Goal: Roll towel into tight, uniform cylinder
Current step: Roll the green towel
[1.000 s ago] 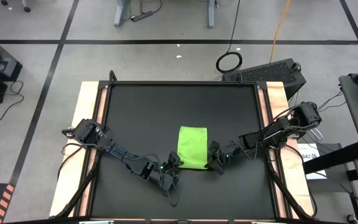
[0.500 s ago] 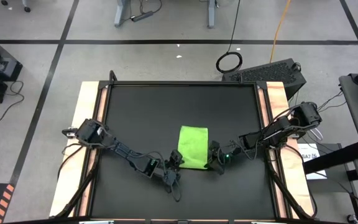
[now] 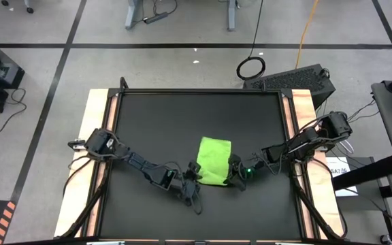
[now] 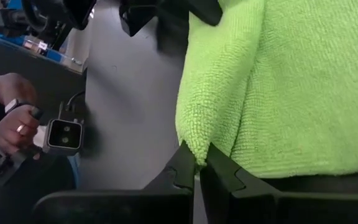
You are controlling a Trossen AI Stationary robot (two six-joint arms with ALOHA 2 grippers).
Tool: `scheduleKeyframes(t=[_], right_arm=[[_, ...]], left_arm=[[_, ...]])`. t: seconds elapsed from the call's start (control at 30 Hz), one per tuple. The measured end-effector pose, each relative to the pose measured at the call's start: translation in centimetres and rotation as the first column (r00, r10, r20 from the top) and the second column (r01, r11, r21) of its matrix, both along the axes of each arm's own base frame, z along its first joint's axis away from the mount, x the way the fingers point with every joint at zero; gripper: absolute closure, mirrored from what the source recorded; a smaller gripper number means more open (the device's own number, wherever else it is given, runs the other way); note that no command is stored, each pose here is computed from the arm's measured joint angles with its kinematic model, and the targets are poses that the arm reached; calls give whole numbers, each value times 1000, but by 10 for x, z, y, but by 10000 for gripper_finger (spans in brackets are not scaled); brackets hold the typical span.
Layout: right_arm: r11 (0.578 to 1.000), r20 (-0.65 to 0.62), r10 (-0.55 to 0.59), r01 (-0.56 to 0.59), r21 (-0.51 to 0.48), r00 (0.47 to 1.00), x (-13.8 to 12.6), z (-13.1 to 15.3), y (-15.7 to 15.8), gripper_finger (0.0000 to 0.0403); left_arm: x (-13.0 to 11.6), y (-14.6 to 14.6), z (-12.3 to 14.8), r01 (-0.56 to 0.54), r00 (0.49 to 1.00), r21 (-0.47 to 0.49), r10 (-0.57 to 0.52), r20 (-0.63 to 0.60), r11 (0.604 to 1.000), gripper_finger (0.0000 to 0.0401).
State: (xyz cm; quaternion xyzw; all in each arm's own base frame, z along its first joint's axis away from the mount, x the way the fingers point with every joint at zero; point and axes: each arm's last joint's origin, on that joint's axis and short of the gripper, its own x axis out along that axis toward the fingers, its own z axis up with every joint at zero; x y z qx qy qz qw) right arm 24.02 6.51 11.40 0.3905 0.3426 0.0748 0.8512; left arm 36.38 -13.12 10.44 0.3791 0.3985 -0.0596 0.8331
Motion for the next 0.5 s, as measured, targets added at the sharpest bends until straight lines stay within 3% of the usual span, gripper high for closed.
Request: scheduleKeyframes(t=[0.17, 0.33, 0.5], right_arm=[[999, 31, 40, -39, -32, 999, 0, 1, 1, 392], [985, 78, 151, -143, -102, 985, 0, 2, 4, 330], [964, 70, 244, -234, -129, 967, -3, 0, 8, 250]], left_arm=[[2, 5, -1, 25, 999, -32, -26, -19, 999, 387], [6, 15, -2, 29, 998, -146, -36, -42, 989, 386], [11, 32, -3, 27, 994, -367, -64, -89, 930, 386]])
